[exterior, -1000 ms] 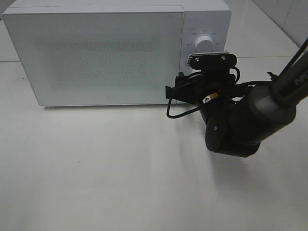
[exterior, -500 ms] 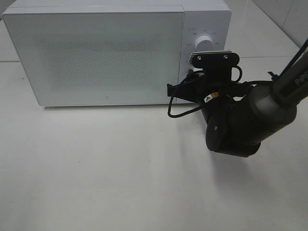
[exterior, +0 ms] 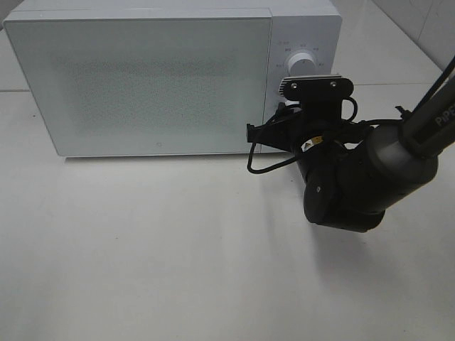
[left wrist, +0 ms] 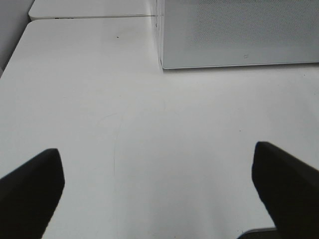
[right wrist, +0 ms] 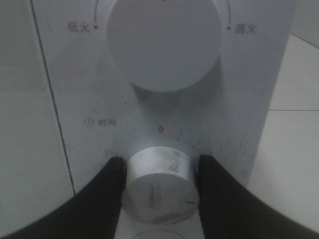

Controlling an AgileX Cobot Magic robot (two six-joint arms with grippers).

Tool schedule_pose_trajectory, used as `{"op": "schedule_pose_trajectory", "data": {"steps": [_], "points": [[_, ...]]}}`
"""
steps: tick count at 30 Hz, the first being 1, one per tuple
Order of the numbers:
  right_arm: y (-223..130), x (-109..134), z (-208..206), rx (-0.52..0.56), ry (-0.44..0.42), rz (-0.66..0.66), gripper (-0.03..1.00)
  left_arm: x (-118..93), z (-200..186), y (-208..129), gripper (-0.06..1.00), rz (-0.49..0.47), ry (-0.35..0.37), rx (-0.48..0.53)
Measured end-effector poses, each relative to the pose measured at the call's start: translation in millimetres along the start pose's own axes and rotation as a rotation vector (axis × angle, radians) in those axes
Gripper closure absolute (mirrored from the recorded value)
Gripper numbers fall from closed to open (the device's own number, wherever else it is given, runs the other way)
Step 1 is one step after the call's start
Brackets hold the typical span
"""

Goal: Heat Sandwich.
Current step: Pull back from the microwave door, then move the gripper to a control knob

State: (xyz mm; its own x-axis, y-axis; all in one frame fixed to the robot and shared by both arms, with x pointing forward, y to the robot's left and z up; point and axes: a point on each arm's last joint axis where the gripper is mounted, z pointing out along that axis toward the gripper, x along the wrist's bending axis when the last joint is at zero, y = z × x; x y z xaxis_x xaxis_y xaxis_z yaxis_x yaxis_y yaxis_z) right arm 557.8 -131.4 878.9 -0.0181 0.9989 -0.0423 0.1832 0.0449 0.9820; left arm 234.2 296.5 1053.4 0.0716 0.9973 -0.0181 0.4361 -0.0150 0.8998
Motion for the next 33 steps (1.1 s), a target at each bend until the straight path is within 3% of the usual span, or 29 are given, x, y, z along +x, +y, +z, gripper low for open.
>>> {"op": "schedule_pose_trajectory", "data": {"steps": [12, 33], "points": [[0.0, 0.0, 0.0, 0.000, 0.000, 0.037, 0.54, 0.0, 0.0, 0.0, -0.02, 0.000, 0.000, 0.000], [-0.1, -0.1, 0.0, 0.001, -0.002, 0.540, 0.54, 0.0, 0.0, 0.0, -0.02, 0.000, 0.000, 0.000]]}}
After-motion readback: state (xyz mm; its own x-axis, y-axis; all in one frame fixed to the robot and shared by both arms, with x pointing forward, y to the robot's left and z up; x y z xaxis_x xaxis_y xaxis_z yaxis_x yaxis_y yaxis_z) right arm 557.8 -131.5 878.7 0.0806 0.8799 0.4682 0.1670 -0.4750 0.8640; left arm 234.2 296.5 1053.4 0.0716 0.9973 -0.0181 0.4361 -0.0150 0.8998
